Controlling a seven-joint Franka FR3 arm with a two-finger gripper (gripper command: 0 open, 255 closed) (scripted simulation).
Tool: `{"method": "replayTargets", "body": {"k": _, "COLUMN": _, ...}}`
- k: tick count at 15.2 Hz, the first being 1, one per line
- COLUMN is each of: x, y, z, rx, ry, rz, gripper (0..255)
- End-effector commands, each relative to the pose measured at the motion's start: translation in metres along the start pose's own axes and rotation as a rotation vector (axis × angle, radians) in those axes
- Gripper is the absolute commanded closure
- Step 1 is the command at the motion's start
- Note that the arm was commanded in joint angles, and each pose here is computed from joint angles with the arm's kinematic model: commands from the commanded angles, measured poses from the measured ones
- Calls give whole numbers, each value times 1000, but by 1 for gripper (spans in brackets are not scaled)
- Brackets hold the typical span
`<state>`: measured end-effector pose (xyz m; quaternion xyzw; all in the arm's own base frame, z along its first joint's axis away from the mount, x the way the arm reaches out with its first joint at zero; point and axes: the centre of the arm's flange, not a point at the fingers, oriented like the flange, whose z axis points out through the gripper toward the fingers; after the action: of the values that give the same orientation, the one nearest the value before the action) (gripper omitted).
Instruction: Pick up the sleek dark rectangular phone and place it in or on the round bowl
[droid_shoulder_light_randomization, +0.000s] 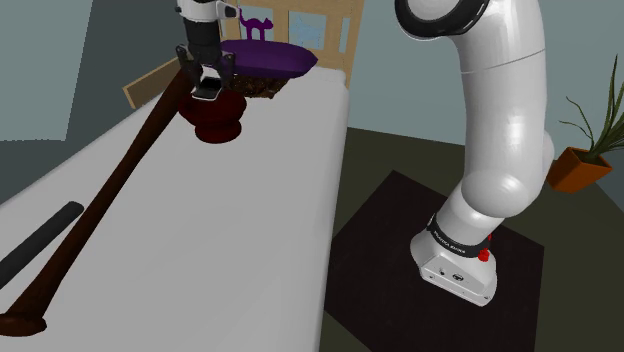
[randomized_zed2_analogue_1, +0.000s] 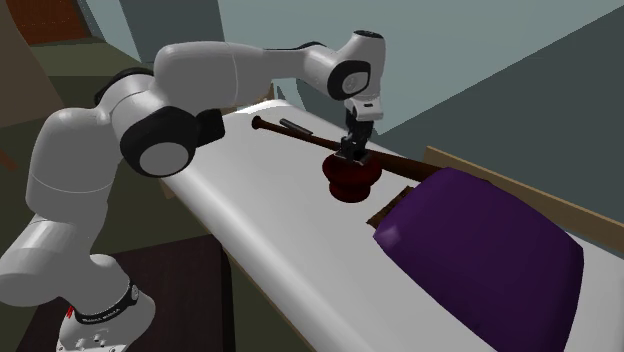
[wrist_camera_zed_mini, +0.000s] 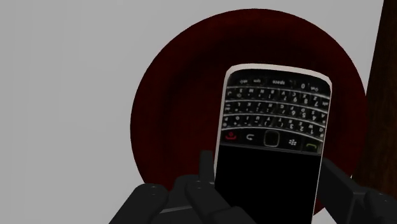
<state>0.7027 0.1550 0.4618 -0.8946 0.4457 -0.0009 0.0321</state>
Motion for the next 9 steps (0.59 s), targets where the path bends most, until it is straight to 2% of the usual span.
{"method": "replayTargets", "body": {"k": 1, "x": 0, "y": 0, "z": 11, "rx": 1, "ry": 0, "rz": 0, "gripper": 255}}
{"method": "replayTargets", "body": {"k": 4, "x": 0, "y": 1, "z": 29, "rx": 1, "ry": 0, "rz": 0, "gripper": 255}}
{"method": "replayTargets", "body": {"k": 9, "x": 0, "y": 1, "z": 29, "rx": 1, "ry": 0, "rz": 0, "gripper": 255}}
